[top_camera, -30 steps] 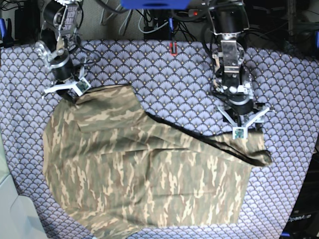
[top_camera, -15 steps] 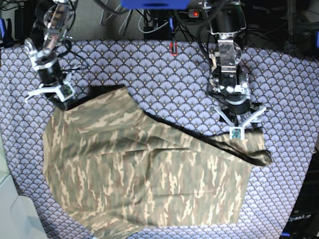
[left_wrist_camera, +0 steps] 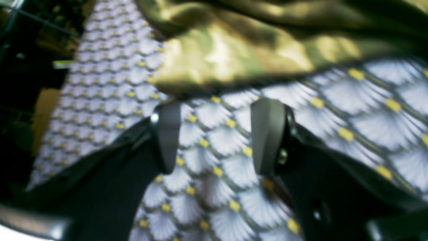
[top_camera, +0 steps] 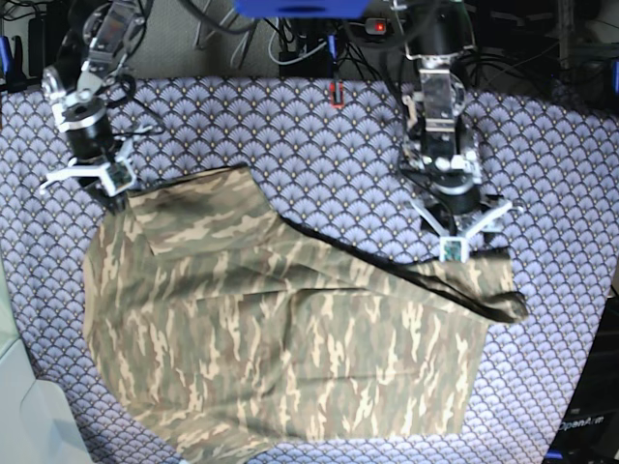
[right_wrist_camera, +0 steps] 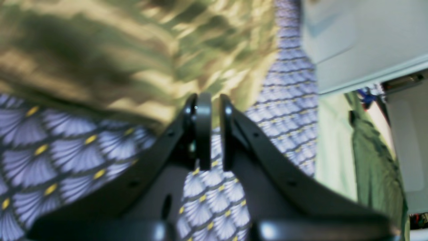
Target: Fold the T-shirt properly
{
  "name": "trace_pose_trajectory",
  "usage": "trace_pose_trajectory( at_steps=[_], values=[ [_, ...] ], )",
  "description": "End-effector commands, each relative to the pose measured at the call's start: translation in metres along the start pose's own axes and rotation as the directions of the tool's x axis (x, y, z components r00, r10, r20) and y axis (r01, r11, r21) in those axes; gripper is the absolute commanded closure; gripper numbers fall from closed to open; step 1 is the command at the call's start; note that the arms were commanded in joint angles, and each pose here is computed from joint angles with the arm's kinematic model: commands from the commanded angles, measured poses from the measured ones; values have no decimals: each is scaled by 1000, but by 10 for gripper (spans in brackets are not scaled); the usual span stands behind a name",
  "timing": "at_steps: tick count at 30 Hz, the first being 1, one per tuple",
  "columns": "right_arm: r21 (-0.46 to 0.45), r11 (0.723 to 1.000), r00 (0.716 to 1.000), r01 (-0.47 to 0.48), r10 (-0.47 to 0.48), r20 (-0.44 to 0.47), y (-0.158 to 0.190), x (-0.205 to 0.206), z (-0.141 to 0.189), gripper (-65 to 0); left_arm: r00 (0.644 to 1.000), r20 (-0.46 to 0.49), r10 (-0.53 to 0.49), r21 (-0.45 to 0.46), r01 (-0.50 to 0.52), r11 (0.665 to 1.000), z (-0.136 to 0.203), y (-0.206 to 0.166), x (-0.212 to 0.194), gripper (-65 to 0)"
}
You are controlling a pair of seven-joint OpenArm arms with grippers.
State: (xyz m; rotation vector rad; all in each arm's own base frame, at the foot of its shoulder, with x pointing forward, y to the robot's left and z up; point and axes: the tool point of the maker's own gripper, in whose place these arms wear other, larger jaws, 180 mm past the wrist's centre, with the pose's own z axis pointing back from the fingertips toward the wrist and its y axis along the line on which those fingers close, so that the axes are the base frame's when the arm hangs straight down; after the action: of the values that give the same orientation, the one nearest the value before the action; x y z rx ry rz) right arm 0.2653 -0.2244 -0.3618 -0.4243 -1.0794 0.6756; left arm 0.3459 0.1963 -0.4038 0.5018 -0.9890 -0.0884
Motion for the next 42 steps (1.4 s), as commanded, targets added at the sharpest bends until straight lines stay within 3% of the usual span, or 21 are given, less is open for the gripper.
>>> trace_pose_trajectory(
  at_steps=[1, 5, 9, 16, 22, 32, 42],
  values=[
    [-14, 1000, 1000, -5, 6, 22, -3, 6, 2, -91, 998, 57, 6, 29, -8, 1000, -1, 8, 19, -330],
    [37, 999, 999, -33, 34, -30, 19, -6, 6, -203, 998, 55, 4, 27, -6, 1000, 0, 8, 17, -330],
    [57, 996, 996, -64, 67, -55, 24, -11, 8, -252, 999, 54, 5, 28, -6, 1000, 0, 8, 17, -330],
    [197, 949, 948, -246, 278, -156, 55, -36, 6, -256, 998, 54, 10, 26, -12, 1000, 0, 6, 17, -330],
    [147, 930, 923, -337, 357, -142, 48, -25, -5, -256, 999, 53, 12, 29, -13, 999, 0, 8, 16, -330],
    [138, 912, 904, -385, 403, -141, 39, -17, -23, -256, 999, 53, 12, 31, -14, 999, 0, 8, 16, -330],
    [95, 917, 909, -388, 398, -123, 25, -2, -38, -256, 998, 54, 11, 30, -13, 999, 0, 7, 17, -330]
  ],
)
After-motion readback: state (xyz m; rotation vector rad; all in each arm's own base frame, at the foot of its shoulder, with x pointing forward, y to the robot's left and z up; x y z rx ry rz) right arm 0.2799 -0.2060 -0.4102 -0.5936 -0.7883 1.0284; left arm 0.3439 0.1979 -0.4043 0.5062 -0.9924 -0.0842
